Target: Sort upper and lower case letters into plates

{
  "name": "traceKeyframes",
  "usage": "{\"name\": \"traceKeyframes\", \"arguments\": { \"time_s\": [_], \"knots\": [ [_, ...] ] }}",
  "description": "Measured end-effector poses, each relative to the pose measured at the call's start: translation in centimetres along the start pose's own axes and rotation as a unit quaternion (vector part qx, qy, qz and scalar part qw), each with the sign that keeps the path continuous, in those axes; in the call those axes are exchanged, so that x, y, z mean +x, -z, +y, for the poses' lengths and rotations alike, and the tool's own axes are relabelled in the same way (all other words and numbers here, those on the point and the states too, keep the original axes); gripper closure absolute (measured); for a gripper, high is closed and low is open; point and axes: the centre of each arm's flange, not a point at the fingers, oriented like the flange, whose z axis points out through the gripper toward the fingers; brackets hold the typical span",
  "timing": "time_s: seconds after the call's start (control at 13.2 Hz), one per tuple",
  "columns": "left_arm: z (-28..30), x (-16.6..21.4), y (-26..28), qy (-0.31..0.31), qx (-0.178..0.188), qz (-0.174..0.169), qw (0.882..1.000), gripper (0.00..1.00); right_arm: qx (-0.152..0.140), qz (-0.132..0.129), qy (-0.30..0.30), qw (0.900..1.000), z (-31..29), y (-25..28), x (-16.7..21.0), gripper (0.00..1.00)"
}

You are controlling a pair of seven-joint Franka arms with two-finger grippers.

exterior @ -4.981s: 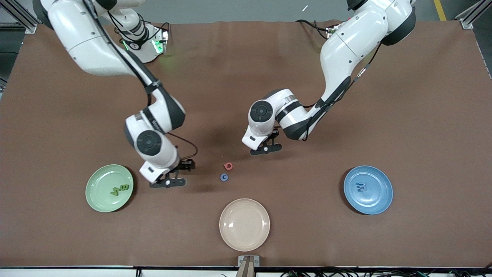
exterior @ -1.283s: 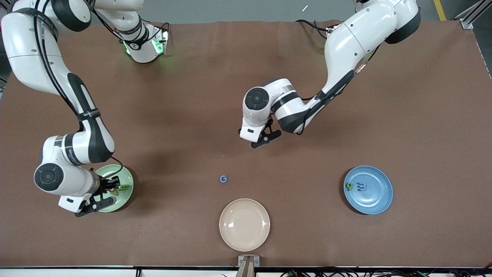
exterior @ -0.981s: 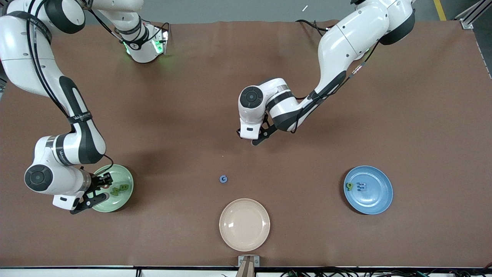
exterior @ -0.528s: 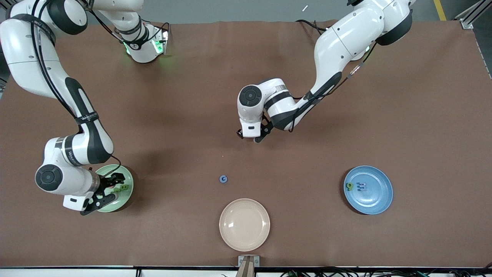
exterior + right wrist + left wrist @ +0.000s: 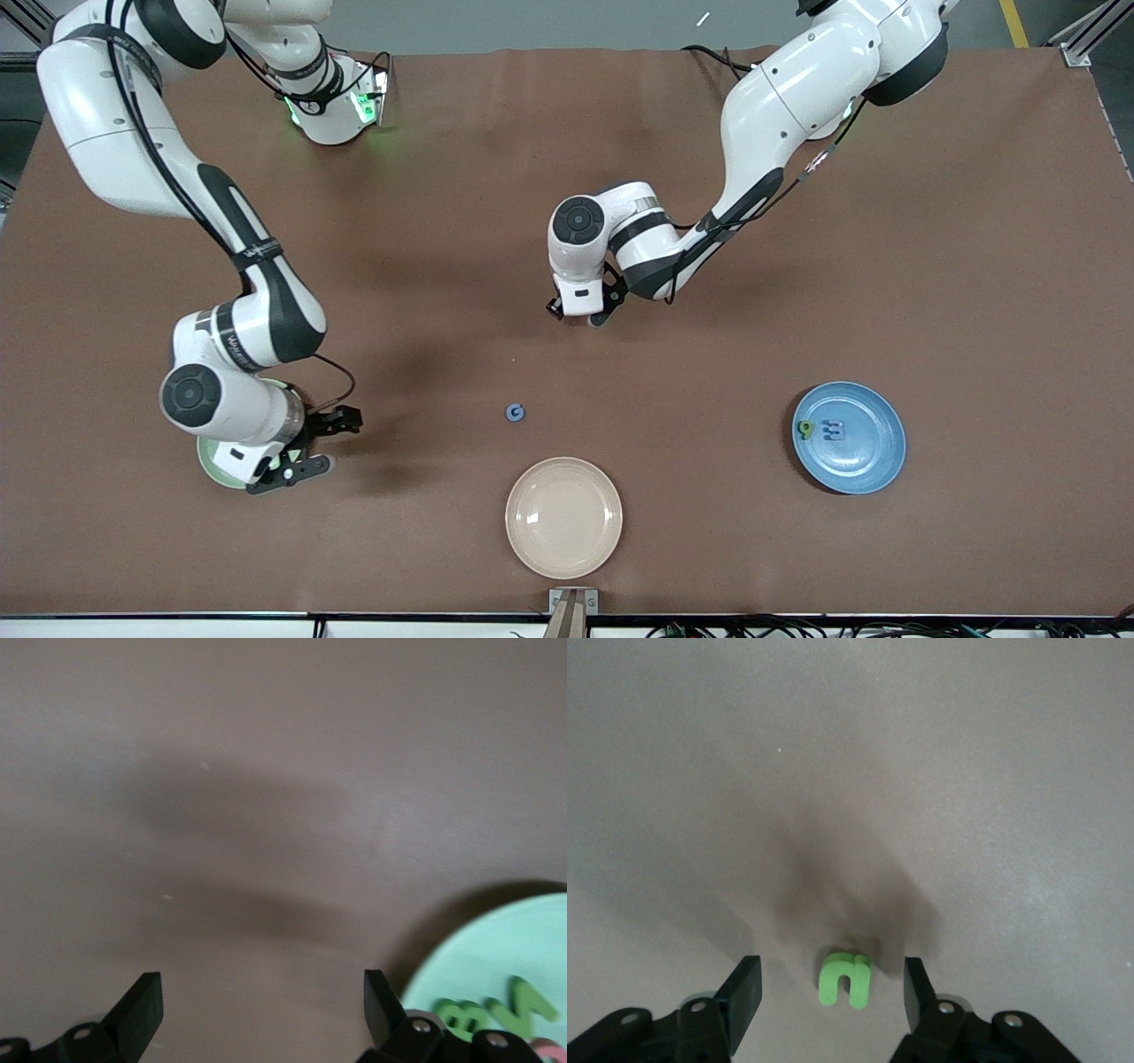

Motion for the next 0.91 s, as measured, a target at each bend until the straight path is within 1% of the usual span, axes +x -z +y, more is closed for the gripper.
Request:
{"name": "traceKeyframes", "arguments": {
  "time_s": [0.23, 0.3, 0.38, 0.45, 0.53, 0.6, 0.68, 0.75, 0.91],
  "knots": [
    [-0.1, 0.0, -0.2, -0.001, 0.001, 0.000, 1.000, 0.31, 0.012, 0.051, -0.017, 0.998, -6.6, 0.9, 1.4, 0.00],
    [-0.1, -0.1, -0.2, -0.001, 0.001, 0.000, 1.000, 0.32, 0.018, 0.065, -0.023, 0.997, -9.2, 1.1, 1.7, 0.00],
    [-0.2, -0.2, -0.3, -0.002, 0.002, 0.000, 1.000, 0.32, 0.023, 0.075, -0.025, 0.997, -11.7, 1.3, 1.8, 0.00],
    [-0.2, -0.4, -0.4, -0.003, 0.003, -0.001, 1.000, 0.37, 0.029, 0.087, -0.025, 0.995, -14.2, 1.4, 1.9, 0.00],
    [-0.3, -0.6, -0.6, -0.005, 0.003, -0.001, 1.000, 0.37, 0.035, 0.100, -0.024, 0.994, -16.3, 1.6, 1.9, 0.00],
    [-0.3, -0.8, -0.7, -0.006, 0.002, -0.002, 1.000, 0.43, 0.039, 0.111, -0.021, 0.993, -17.9, 1.5, 1.8, 0.00],
    [-0.3, -0.9, -0.7, -0.006, 0.002, -0.003, 1.000, 0.44, 0.043, 0.118, -0.017, 0.992, -19.0, 1.1, 1.7, 0.00],
    [-0.2, -1.0, -0.6, -0.007, -0.002, -0.004, 1.000, 0.50, 0.046, 0.124, -0.013, 0.991, -19.8, 0.3, 1.6, 0.00],
    [-0.1, -0.9, -0.4, -0.007, -0.005, -0.003, 1.000, 0.74, 0.043, 0.129, -0.008, 0.991, -21.5, -2.4, 1.1, 0.00]
  ]
}}
